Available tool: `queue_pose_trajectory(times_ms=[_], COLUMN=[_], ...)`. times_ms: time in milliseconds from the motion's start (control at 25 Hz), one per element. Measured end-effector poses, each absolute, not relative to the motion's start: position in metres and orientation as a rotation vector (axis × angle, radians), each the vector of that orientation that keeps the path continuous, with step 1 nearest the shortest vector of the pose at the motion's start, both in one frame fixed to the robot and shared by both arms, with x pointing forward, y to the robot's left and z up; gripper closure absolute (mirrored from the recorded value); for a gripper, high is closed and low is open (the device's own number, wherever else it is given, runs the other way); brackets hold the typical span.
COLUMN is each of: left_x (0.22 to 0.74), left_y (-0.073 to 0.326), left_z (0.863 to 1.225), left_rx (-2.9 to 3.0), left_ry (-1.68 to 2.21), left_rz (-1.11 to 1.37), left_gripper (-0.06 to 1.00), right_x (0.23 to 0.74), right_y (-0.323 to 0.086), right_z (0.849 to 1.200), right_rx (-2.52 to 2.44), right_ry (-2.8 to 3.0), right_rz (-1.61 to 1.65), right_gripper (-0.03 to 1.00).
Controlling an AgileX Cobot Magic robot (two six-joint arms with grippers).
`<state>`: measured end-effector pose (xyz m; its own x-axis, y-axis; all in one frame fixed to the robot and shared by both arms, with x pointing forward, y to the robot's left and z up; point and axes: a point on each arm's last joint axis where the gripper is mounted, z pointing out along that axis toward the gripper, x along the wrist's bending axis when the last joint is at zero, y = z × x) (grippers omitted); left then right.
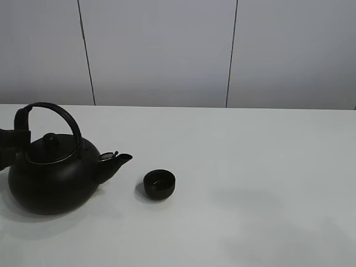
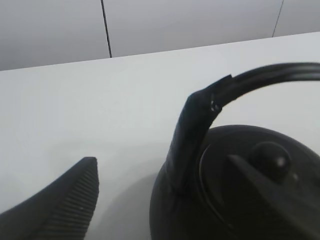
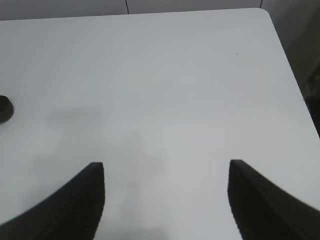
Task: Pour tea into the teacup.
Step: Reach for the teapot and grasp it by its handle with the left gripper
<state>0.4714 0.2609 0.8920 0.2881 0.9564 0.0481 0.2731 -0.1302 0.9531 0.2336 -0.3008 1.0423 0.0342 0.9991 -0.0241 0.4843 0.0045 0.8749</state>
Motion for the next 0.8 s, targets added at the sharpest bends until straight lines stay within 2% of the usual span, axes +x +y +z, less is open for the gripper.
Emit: queue_pose_trajectory(times_ms=[280,640,720,800], left_x=[0.482,0.494,0.494,0.494], left_y=[0.261,0.256,0.256,0.255], left_z=[0.897,0.890,0.889,0.890], left_rx=[1.583,1.611,1.611,1.616], left_ry=[1.126,1.084,1.086,1.074], left_rz=[0.909,0.874,0.874,0.869], left_gripper=[0.44,0.51,0.61,0.75], right_x=[0.234,0.234,0.234,0.234], right_y=[-0.301,-0.301,-0.301,-0.301], right_z=[1.042,1.042,1.042,1.042], right_rx=[1.576,1.576,1.576,1.576], right_ry=[1.545,1.545,1.545,1.545], right_rz=[0.885,0.885,0.885,0.885], right_gripper=[0.48,0.48,0.48,0.48])
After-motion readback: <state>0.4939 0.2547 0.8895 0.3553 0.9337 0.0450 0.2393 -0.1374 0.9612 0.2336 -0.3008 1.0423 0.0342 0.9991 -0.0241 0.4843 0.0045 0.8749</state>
